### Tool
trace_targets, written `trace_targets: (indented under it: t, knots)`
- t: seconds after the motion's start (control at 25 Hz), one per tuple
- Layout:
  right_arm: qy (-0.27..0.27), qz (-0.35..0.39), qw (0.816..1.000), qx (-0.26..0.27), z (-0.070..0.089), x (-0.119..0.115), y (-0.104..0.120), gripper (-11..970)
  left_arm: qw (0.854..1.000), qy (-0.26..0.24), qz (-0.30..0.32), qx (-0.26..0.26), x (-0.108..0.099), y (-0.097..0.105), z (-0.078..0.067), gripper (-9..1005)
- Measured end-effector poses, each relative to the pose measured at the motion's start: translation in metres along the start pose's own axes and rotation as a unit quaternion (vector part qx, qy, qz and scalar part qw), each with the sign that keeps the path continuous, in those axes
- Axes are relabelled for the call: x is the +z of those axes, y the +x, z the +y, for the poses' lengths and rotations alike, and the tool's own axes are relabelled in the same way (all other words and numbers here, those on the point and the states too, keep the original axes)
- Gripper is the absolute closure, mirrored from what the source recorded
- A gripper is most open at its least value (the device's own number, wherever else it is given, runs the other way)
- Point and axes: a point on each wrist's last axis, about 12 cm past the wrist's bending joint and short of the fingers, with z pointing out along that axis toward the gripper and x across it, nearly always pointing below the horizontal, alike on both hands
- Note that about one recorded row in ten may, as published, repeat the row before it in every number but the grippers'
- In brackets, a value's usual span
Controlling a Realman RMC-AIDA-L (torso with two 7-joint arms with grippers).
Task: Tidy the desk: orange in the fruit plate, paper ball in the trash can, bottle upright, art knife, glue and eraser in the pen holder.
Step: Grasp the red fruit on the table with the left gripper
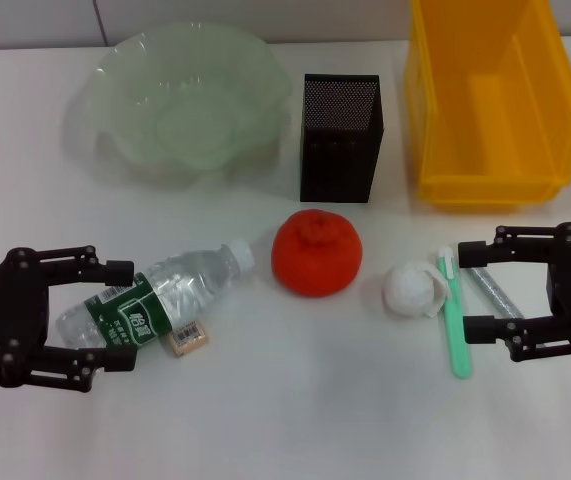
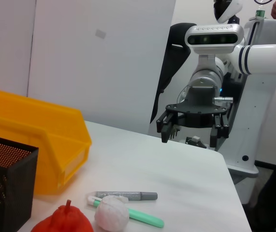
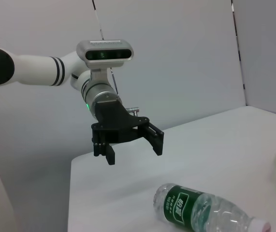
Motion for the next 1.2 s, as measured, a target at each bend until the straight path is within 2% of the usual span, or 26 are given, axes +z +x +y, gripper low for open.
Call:
trace_targets:
  t: [0.8,1.0,1.04,1.08,1.16,1.2]
  knots:
    - [0.013,0.002,1.0,0.002,0.0,-0.003,0.002,180,1.0,-0.016,0.0,0.0,-0.001,0.0,0.003,146]
    - [0.03,0.01,0.999,0.006,0.006,-0.016,0.007,182,1.0,-0.027,-0.005,0.005,-0.004,-0.006,0.006,148]
    - [0.034,0.011,0.999,0.008,0.007,-0.019,0.008,183,1.0,-0.029,-0.008,0.009,-0.001,-0.015,0.011,149]
    - [0.038,0.012,0.999,0.009,0.008,-0.022,0.009,183,1.0,-0.029,-0.008,0.009,-0.001,-0.015,0.011,149]
    - [0.047,0.016,0.999,0.014,0.01,-0.027,0.011,184,1.0,-0.021,-0.007,0.017,0.012,-0.027,0.018,150]
    - [0.05,0.018,0.998,0.016,0.011,-0.029,0.012,184,1.0,-0.021,-0.007,0.017,0.012,-0.027,0.018,151]
